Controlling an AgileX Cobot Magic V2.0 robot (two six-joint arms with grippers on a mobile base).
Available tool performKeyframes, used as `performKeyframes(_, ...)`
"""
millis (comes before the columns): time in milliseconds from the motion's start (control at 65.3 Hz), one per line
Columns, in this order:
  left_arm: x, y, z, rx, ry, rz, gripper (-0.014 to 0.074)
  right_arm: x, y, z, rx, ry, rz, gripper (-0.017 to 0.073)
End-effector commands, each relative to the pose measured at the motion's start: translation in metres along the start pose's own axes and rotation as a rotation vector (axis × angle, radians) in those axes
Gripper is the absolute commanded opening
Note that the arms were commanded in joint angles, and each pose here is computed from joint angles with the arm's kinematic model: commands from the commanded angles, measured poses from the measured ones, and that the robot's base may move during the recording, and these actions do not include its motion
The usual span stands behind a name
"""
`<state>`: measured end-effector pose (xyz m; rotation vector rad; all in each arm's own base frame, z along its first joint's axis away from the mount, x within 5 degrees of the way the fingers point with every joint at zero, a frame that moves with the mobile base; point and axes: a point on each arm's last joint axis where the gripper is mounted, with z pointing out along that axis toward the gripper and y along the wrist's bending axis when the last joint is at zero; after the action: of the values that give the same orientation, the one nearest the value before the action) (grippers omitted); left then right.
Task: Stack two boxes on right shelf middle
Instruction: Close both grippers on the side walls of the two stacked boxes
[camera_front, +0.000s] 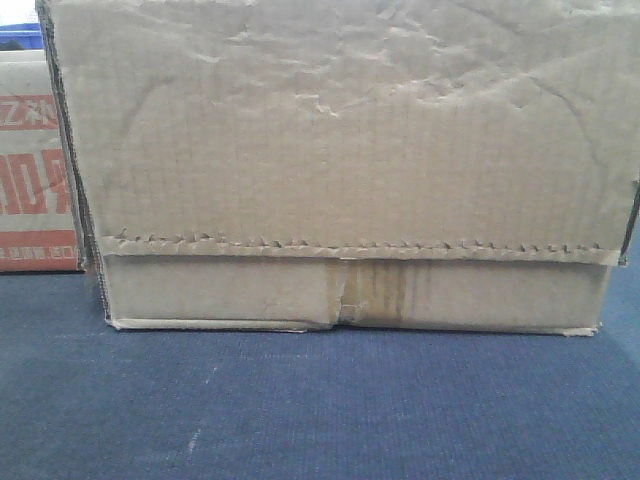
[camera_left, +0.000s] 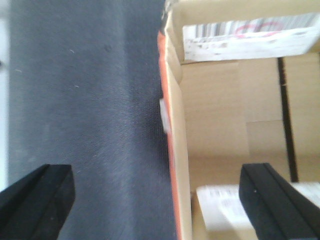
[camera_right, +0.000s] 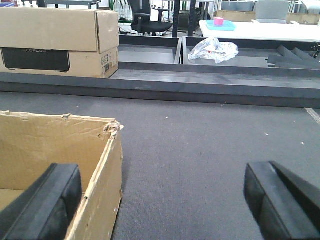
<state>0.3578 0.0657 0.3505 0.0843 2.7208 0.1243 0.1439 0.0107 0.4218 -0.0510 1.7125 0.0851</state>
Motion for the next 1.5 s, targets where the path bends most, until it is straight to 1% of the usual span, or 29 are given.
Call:
performKeyframes(0,-0.007,0.002,0.014,0.013,-0.012,-0.002,0.0569,-0.004,0.0,-0.001,0.001,-0.029,-0.008,0.0559)
performKeyframes(169,-0.015,0.003,0.042,0.014,-0.011,-0.004,0.0569,-0.004,0.0,-0.001,0.001,-0.029,-0.008,0.0559)
performKeyframes(306,-0.014,0.003,0.05,0.022,0.012,-0.005,0.0566,-0.004,0.0,-0.001,0.001,-0.029,-0.008,0.0559)
performKeyframes(398,-0.014,0.003,0.05,0.024,0.011,-0.006,0.0514,-0.004,0.0,-0.001,0.001,-0.029,-0.008,0.0559)
performKeyframes(414,-0.014,0.003,0.05,0.024,0.011,-0.006,0.0498,-0.004,0.0,-0.001,0.001,-0.029,-0.008,0.0559)
performKeyframes(475,-0.014,0.003,0.05,0.024,0.013,-0.006,0.038,-0.004,0.0,-0.001,0.001,-0.029,-0.008,0.0559)
performKeyframes(490,-0.014,0.003,0.05,0.024,0.013,-0.006,0.0333,-0.004,0.0,-0.001,0.001,-0.029,-0.008,0.0559)
performKeyframes(582,-0.014,0.003,0.05,0.025,0.018,-0.005,0.0115,-0.004,0.0,-0.001,0.001,-0.029,-0.008,0.0559)
performKeyframes(597,-0.014,0.003,0.05,0.026,0.019,-0.005,0.0055,-0.004,0.0,-0.001,0.001,-0.029,-0.008,0.0559)
performKeyframes(659,-0.013,0.003,0.05,0.027,0.026,-0.005,-0.0102,-0.004,0.0,-0.001,0.001,-0.029,-0.008,0.0559)
performKeyframes(674,-0.013,0.002,0.05,0.028,0.028,-0.005,-0.011,-0.004,0.0,-0.001,0.001,-0.029,-0.008,0.0559)
performKeyframes(797,-0.012,0.002,0.048,0.03,0.037,-0.005,-0.0111,-0.004,0.0,-0.001,0.001,-0.029,-0.008,0.0559)
performKeyframes(873,-0.011,0.002,0.044,0.028,0.029,-0.037,-0.0111,-0.004,0.0,-0.001,0.001,-0.029,-0.008,0.0559)
performKeyframes(965,-0.012,0.006,0.027,-0.018,-0.004,-0.059,-0.0111,-0.004,0.0,-0.001,0.001,-0.029,-0.008,0.0559)
performKeyframes(1011,-0.013,0.009,0.013,-0.051,-0.038,-0.086,-0.0111,-0.004,0.0,-0.001,0.001,-0.029,-0.008,0.0559)
performKeyframes(1072,-0.015,0.012,-0.006,-0.09,-0.087,-0.105,-0.0111,-0.004,0.0,-0.001,0.001,-0.029,-0.008,0.0559)
performKeyframes(1134,-0.018,0.015,-0.034,-0.124,-0.165,-0.125,-0.0111,-0.004,0.0,-0.001,0.001,-0.029,-0.008,0.0559)
performKeyframes(1272,-0.021,0.015,-0.095,-0.15,-0.342,-0.166,-0.0111,-0.004,0.0,-0.001,0.001,-0.029,-0.008,0.0559)
performKeyframes(1317,-0.02,0.014,-0.116,-0.147,-0.402,-0.188,-0.0111,-0.004,0.0,-0.001,0.001,-0.029,-0.008,0.0559)
performKeyframes(1363,-0.02,0.009,-0.136,-0.126,-0.466,-0.199,-0.0111,-0.004,0.0,-0.001,0.001,-0.029,-0.008,0.0559)
performKeyframes(1409,-0.019,0.003,-0.152,-0.105,-0.516,-0.196,-0.0111,-0.004,0.0,-0.001,0.001,-0.029,-0.008,0.0559)
performKeyframes(1486,-0.017,-0.012,-0.179,-0.037,-0.602,-0.181,-0.0111,-0.004,0.0,-0.001,0.001,-0.029,-0.008,0.0559)
